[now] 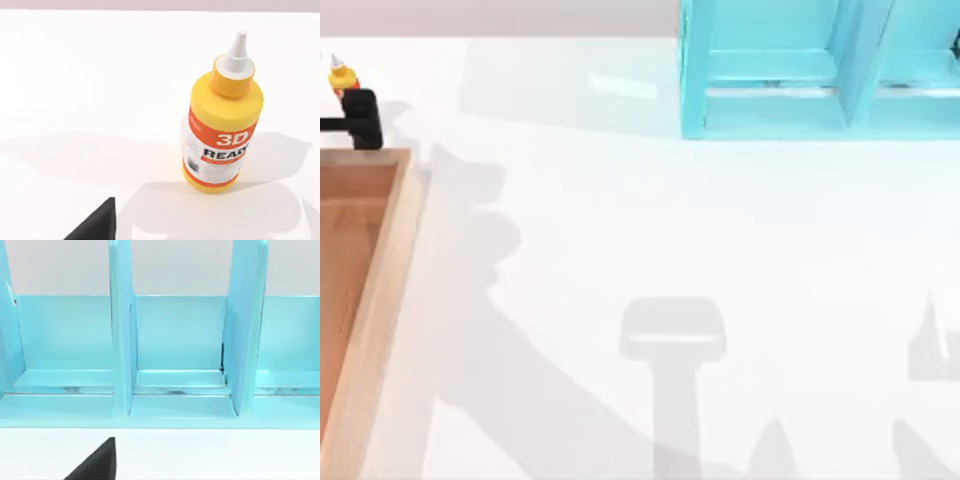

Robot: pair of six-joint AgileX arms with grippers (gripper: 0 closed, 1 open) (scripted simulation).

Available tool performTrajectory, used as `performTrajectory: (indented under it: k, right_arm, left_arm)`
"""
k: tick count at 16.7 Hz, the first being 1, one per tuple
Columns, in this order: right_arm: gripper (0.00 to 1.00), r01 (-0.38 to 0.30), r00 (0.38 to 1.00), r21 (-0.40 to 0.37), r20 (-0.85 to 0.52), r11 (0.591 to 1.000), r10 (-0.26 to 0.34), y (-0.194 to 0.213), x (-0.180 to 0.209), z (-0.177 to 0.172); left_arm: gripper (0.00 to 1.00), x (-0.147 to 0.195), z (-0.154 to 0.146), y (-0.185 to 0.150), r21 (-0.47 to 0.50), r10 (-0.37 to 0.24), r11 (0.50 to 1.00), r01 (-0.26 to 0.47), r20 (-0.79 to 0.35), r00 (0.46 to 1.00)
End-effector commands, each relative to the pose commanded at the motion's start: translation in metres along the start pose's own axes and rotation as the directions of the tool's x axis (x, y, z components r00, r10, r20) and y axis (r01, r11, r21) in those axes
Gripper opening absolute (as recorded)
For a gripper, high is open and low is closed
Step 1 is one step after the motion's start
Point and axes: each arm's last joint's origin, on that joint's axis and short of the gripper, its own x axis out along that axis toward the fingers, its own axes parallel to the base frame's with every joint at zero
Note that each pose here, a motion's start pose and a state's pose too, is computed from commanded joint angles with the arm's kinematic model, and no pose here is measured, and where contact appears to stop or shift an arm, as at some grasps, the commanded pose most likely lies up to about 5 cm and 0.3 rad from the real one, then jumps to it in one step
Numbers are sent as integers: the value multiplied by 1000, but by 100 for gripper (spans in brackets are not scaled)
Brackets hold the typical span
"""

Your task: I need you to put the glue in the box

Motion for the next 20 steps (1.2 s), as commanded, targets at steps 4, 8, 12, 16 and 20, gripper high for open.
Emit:
performTrajectory:
  k: [4,8,12,16,20]
  right_arm:
    - [100,0,1000,0,0,1000,0,0,0,0]
    - [100,0,1000,0,0,1000,0,0,0,0]
    - [100,0,1000,0,0,1000,0,0,0,0]
    - [100,0,1000,0,0,1000,0,0,0,0]
    - [100,0,1000,0,0,1000,0,0,0,0]
  left_arm:
    - [100,6,-7,2,-2,-2,1000,2,-16,1000]
    - [100,6,-6,-1,1,-5,1000,5,-15,1000]
    - [100,18,4,-5,-3,-3,1000,3,-15,1000]
    - [100,46,7,0,-5,-1,1000,1,-16,1000]
    - [100,84,4,3,-3,-4,1000,4,-22,1000]
